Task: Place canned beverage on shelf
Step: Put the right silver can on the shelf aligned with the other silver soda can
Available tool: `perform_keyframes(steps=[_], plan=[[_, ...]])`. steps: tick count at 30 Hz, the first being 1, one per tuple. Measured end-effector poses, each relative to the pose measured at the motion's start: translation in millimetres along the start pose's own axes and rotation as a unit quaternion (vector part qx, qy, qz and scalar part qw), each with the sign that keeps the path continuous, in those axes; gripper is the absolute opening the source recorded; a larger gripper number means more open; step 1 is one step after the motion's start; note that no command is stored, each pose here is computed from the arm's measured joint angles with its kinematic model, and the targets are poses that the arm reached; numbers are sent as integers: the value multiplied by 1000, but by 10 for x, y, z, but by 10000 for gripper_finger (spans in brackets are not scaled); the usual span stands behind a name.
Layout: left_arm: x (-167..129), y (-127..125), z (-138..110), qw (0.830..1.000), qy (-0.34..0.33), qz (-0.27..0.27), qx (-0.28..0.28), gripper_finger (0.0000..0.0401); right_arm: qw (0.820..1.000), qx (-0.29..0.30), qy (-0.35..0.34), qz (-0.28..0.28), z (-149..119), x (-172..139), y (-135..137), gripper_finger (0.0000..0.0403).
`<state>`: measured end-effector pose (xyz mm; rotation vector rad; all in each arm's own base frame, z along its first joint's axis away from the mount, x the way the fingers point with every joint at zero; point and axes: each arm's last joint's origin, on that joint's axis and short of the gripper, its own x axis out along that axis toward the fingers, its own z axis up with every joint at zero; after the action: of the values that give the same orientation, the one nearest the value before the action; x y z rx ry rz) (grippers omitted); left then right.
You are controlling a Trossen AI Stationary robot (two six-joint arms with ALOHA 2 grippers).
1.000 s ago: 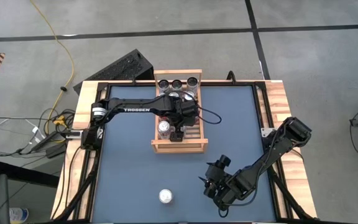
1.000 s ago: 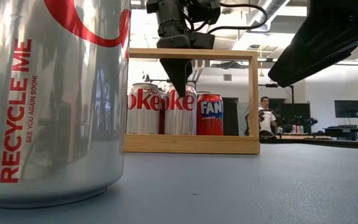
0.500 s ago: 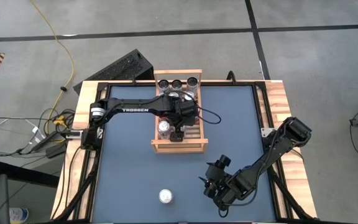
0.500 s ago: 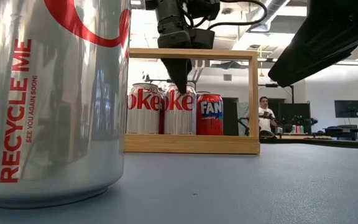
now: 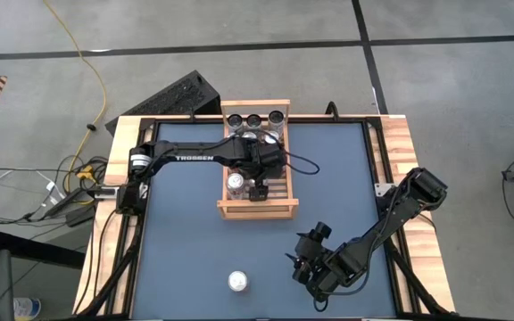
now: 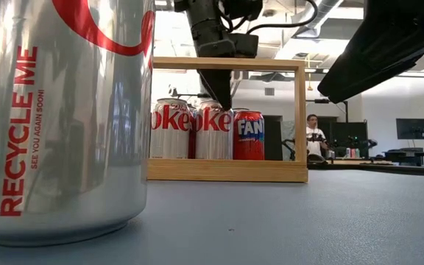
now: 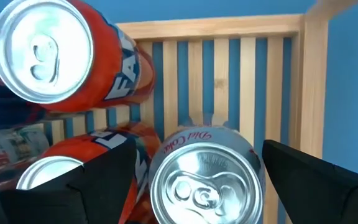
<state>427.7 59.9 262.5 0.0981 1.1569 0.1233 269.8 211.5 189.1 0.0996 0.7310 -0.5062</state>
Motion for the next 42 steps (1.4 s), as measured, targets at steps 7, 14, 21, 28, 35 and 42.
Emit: perform_keyframes(steps=[7,14,21,28,35,42], plan=[[-4,-54,8,1000,-1,-3,-3,335,1000,0,0,0,0,0,0,306],[-12,-98,6,1000,5,16,22,335,1000,0,0,0,0,0,0,306],[-12,-98,-11,1000,14,16,13,334,1000,4,1,1,-3,-2,1,306],[-11,-94,-19,999,18,27,-34,334,1000,4,2,1,-3,-2,1,306],[-15,-100,-14,997,15,41,-68,319,1000,4,2,1,-3,-2,1,306],[-14,-136,-3,993,10,43,-105,297,1000,4,2,1,-2,-2,2,306]])
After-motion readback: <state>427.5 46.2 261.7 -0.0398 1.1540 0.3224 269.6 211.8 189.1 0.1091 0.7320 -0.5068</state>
